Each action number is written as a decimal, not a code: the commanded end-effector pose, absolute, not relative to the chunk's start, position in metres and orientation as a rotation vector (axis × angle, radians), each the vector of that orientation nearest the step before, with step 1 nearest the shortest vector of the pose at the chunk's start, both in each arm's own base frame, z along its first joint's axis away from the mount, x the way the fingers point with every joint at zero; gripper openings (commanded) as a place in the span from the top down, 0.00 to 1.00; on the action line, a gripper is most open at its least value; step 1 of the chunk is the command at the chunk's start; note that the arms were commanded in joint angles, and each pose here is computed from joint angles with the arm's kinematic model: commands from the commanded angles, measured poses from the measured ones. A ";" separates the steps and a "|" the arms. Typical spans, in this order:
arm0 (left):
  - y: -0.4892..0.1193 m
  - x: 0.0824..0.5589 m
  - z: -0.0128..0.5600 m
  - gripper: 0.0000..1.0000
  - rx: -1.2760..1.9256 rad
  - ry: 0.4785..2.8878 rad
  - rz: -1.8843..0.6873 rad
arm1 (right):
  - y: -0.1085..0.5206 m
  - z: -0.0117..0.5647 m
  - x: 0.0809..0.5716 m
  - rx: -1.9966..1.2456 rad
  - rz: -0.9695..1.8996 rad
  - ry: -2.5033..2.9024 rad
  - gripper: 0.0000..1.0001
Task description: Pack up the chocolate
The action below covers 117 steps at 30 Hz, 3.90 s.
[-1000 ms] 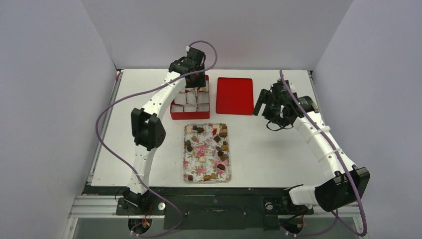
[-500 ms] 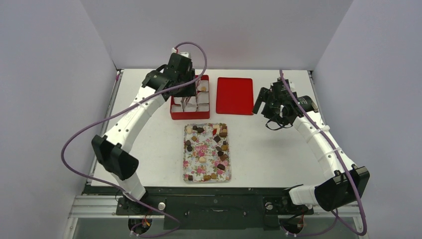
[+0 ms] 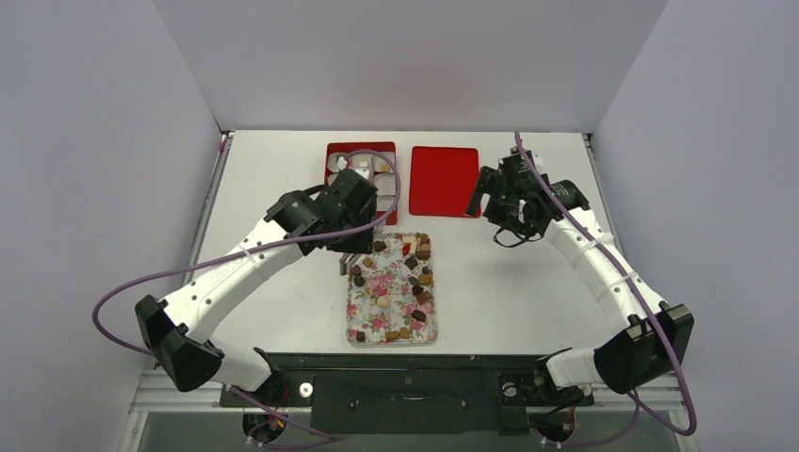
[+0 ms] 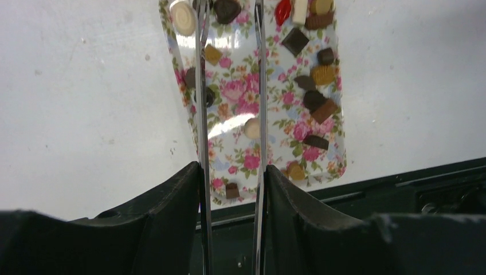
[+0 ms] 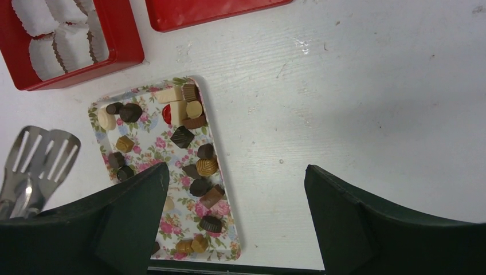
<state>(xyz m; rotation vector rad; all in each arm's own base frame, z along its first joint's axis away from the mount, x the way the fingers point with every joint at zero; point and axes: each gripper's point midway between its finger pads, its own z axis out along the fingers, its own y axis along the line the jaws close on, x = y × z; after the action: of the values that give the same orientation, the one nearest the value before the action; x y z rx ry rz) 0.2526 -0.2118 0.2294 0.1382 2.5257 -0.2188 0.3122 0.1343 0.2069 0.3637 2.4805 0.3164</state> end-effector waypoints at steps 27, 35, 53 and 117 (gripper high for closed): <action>-0.190 0.179 0.172 0.59 0.125 2.651 -0.104 | 0.153 0.219 0.315 0.326 0.343 2.430 0.16; -0.191 0.186 0.167 0.59 0.125 2.656 -0.098 | 0.153 0.218 0.317 0.329 0.343 2.433 0.16; -0.186 0.189 0.146 0.60 0.104 2.695 -0.097 | 0.149 0.216 0.317 0.337 0.334 2.436 0.16; -0.186 0.208 0.152 0.69 0.100 2.692 -0.124 | 0.140 0.209 0.317 0.355 0.315 2.451 0.17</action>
<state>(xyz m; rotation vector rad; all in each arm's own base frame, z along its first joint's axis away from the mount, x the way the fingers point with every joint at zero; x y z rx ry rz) 0.1967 -0.1790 0.1232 0.1144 2.7650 -0.0529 0.3094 0.1431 0.2069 0.3525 2.4812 0.3267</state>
